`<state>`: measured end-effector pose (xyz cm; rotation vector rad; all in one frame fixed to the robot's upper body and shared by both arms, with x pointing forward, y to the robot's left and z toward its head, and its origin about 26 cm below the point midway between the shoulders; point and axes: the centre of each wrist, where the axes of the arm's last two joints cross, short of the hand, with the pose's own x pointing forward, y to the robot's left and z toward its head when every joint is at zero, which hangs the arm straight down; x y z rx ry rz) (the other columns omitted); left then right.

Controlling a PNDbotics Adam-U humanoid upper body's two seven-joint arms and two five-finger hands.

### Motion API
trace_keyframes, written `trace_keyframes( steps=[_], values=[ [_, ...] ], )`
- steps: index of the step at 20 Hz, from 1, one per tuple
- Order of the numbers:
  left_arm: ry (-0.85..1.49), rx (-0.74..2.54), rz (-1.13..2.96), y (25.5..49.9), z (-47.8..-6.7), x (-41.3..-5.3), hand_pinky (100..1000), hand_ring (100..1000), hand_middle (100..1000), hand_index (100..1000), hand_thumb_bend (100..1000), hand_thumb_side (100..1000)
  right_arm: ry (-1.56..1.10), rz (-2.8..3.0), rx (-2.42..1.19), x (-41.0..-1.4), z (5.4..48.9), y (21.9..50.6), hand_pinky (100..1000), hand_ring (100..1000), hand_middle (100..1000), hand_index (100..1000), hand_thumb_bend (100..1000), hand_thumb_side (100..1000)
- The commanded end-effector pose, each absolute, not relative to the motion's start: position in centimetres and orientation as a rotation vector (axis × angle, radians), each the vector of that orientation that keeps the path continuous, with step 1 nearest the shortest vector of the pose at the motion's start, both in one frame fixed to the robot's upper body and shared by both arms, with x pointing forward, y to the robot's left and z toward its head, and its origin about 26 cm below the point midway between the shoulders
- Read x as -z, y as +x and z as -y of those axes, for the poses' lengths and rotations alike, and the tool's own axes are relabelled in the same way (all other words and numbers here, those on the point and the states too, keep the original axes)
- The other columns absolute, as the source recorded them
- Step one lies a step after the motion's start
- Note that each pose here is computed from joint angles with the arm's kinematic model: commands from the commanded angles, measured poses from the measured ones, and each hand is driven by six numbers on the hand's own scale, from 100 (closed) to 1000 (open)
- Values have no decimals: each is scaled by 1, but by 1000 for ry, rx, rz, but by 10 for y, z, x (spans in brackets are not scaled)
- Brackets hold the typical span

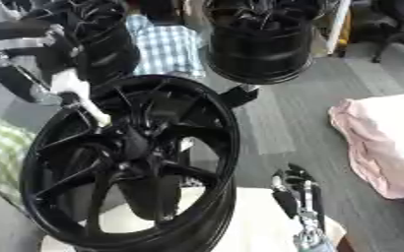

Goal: Pull the pin out of the wheel hub.

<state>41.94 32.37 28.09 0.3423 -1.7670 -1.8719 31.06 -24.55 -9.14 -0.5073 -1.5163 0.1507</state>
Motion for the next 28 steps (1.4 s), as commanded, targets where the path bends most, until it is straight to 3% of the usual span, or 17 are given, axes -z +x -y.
trace_keyframes(
  steps=[1,5,6,7,9,11,12,13,14,16,19,20,28],
  values=[
    [395,2246,1604,390,-376,-323,793,591,423,543,100,247,-533,1535,-143,84,254,316,751,713,704,828,100,452],
    [464,2054,1489,358,-438,-318,794,607,454,572,102,257,-540,1540,-132,83,254,317,751,713,704,828,100,451],
    [472,2003,1437,352,-454,-309,798,651,521,646,148,257,-541,1542,-130,82,254,317,751,713,705,828,100,450],
    [478,1947,1376,346,-471,-297,800,661,535,660,159,257,-542,1543,-129,82,254,318,751,713,705,828,100,450],
    [473,1829,1268,337,-503,-266,816,755,673,789,339,326,-544,1546,-128,80,254,318,751,713,705,828,100,450],
    [452,1685,1190,328,-532,-226,834,809,763,861,569,501,-545,1548,-128,79,254,319,751,713,705,829,100,450],
    [440,1597,1180,324,-543,-203,852,839,799,887,643,568,-545,1548,-128,79,253,319,751,713,705,829,100,450],
    [433,1501,1191,319,-550,-179,858,849,813,896,654,591,-545,1547,-127,79,253,319,751,714,705,829,100,450],
    [432,1413,1210,315,-554,-157,866,862,827,904,642,635,-544,1546,-126,78,253,319,751,714,705,829,100,450],
    [451,1284,1243,309,-553,-127,866,863,828,905,638,639,-541,1546,-124,78,252,320,751,714,705,829,100,450],
    [475,1250,1252,307,-551,-115,866,863,828,905,638,639,-539,1545,-124,77,251,320,751,714,705,829,100,450],
    [478,1244,1252,307,-551,-114,796,818,761,857,460,720,-539,1545,-124,77,252,321,751,714,706,829,100,452],
    [422,675,1406,278,-541,-32,734,747,664,789,317,698,-490,1550,-86,74,236,326,751,714,706,829,100,451]
  ],
)
